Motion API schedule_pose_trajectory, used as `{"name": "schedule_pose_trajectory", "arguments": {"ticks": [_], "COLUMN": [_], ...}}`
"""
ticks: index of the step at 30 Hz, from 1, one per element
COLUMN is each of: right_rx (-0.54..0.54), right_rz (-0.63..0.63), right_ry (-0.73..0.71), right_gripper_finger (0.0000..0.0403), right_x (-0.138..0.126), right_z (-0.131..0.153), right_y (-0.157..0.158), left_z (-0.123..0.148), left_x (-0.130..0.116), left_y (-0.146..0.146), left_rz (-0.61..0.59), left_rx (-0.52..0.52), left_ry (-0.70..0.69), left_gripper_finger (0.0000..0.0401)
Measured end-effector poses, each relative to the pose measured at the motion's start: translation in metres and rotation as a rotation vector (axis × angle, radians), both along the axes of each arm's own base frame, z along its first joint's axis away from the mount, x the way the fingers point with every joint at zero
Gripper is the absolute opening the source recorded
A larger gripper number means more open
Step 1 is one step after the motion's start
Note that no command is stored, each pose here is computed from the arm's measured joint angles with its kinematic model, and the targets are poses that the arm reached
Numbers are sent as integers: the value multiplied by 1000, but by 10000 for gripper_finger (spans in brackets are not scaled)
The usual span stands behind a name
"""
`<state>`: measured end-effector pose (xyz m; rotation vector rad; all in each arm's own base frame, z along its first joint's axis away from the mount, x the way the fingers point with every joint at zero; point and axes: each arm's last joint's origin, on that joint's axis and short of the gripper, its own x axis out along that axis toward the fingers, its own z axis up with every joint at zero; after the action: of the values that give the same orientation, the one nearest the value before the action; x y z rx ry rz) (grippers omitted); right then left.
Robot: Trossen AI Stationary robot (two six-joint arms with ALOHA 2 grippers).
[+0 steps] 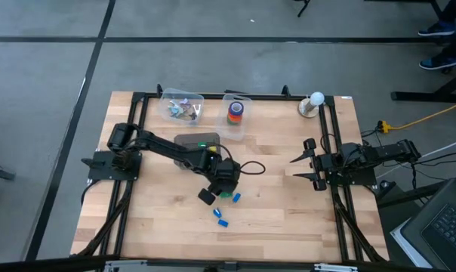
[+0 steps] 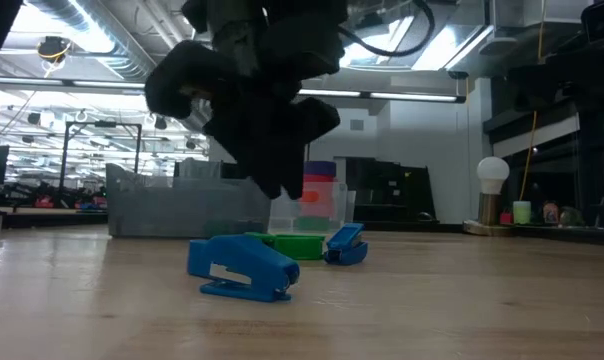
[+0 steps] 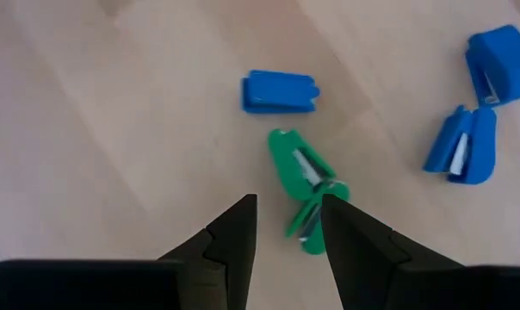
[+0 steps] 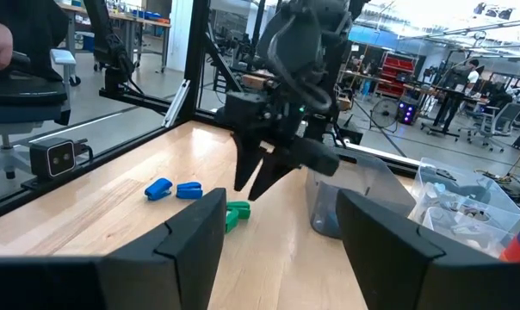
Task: Pick and place Stapler, Stapler remover, tape
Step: Put the green stapler into the black bin
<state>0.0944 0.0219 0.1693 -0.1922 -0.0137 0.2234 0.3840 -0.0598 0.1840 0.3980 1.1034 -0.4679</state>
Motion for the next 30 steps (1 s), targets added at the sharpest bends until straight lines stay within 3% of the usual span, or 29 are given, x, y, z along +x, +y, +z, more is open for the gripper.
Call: {"name": "schedule_pose_trajectory", "arguments": {"ticks": [12, 16, 30], "right_rx": [0, 0, 0], "right_rz": [0, 0, 0], "right_ry": [0, -1, 0], "right_gripper_finger": [225, 225, 225], "right_x": [0, 0, 0], "right_z": [0, 0, 0], "right_y": [0, 0, 0], "left_z": [-6, -17, -16], "left_x": [-3, -10, -8], "left_y": [-3, -3, -15], "left_rz": [-30, -83, -245], "left_rx": [-31, 11, 106], "left_ry": [52, 93, 25], "left_gripper_finger": [127, 127, 143]}}
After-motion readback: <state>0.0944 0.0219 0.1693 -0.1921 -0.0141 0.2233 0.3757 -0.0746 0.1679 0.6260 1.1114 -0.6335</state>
